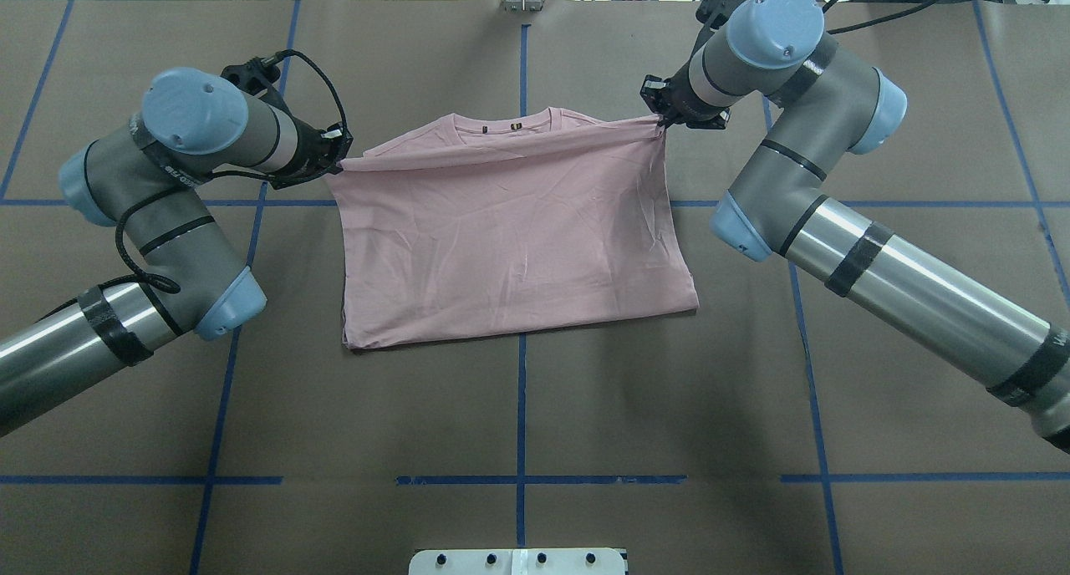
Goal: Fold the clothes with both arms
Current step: 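Release the hem at the collar and raise both grippers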
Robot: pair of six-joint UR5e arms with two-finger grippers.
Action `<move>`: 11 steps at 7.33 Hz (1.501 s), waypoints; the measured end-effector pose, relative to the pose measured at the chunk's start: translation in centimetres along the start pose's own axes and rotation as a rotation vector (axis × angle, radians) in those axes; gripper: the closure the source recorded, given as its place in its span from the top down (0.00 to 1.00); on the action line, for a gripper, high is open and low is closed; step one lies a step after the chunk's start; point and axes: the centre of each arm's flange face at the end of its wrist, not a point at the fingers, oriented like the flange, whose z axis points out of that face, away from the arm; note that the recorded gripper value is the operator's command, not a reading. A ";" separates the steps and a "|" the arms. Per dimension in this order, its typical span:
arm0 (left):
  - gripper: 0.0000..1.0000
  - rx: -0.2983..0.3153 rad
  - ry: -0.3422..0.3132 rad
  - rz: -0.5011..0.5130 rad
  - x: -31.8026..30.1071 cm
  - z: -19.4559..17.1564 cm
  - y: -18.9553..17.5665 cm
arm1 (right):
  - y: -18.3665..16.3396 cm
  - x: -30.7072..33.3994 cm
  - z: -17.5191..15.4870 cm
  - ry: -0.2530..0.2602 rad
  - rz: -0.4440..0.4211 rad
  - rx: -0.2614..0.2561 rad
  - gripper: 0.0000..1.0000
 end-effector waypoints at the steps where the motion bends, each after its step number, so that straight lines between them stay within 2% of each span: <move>1: 0.00 0.001 0.008 0.000 0.5 -0.1 0.0 | -0.1 -0.4 0.0 -0.003 -0.001 0.002 0.00; 3: 0.00 0.001 0.024 0.003 1.7 -0.5 0.1 | 0.0 -1.4 -0.4 -0.019 -0.007 0.002 0.00; 4: 0.11 0.000 0.028 0.007 2.0 -0.6 0.1 | 0.3 -1.7 -0.5 -0.026 -0.012 0.000 0.00; 5: 0.99 0.001 0.030 0.009 2.2 -0.6 0.2 | 0.5 -1.8 -0.5 -0.029 -0.018 -0.002 0.49; 6: 1.00 0.002 0.029 0.014 2.1 -0.6 0.2 | 0.7 -1.7 -0.4 -0.028 -0.022 -0.005 0.99; 8: 1.00 0.008 0.019 0.047 2.0 -0.5 0.1 | 2.0 -1.3 0.4 -0.021 -0.046 -0.018 1.00; 9: 1.00 0.011 0.015 0.054 1.9 -0.6 -0.1 | 2.3 -1.0 0.5 -0.030 -0.066 -0.026 1.00; 11: 1.00 0.011 0.015 0.056 2.4 -1.6 -0.2 | 3.3 -0.1 -1.0 -0.068 -0.078 -0.076 1.00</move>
